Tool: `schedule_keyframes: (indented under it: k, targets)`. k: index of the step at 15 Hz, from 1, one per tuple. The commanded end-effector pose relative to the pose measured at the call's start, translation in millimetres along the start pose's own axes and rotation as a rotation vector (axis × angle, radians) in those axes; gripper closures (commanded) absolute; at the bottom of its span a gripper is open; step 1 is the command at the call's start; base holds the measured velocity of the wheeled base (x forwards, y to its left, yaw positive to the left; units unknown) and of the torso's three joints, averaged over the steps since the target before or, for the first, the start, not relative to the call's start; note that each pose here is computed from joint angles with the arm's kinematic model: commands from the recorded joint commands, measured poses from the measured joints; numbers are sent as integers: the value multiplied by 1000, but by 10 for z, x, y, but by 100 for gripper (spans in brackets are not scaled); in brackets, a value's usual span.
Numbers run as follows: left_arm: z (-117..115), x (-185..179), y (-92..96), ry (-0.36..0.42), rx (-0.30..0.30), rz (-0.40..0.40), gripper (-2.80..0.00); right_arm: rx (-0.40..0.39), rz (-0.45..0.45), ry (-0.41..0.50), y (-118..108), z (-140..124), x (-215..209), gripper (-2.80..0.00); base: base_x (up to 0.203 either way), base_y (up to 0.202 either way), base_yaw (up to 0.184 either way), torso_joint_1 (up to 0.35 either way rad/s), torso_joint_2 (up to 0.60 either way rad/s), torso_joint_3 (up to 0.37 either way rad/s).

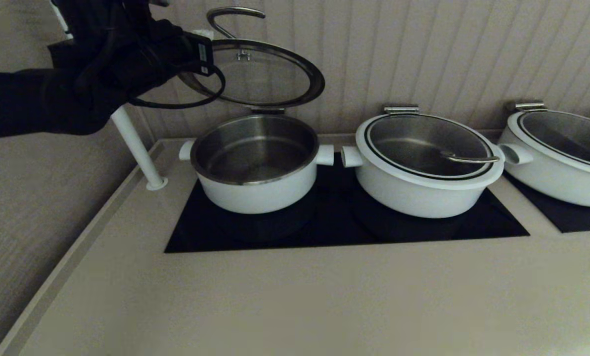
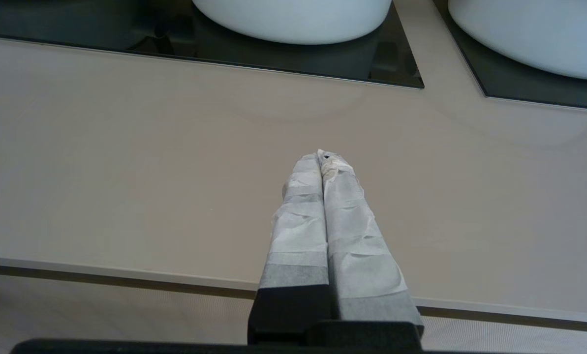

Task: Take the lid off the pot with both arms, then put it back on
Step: Close the pot lid

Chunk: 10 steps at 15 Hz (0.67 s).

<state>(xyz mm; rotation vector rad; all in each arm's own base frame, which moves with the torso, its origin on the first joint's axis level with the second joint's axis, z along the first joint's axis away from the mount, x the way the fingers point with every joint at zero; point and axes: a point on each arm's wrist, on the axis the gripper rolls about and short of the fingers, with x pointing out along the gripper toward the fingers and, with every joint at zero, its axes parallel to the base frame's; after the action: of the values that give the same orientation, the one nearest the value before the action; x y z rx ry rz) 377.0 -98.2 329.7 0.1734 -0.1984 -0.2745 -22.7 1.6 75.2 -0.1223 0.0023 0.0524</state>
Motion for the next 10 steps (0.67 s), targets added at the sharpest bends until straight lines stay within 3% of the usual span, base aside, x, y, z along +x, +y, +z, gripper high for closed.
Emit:
schedule_keyframes:
  k: [1,10]
  targets:
    - [29,-67,1,0,2,0,0,-2,0,-1,0,0,0,0,0,0,0,0,0,0]
    - [17,-298,-134,40,-4,-41,0,-2,2,0,0,-1,0,0,0,0,0,0,0,0]
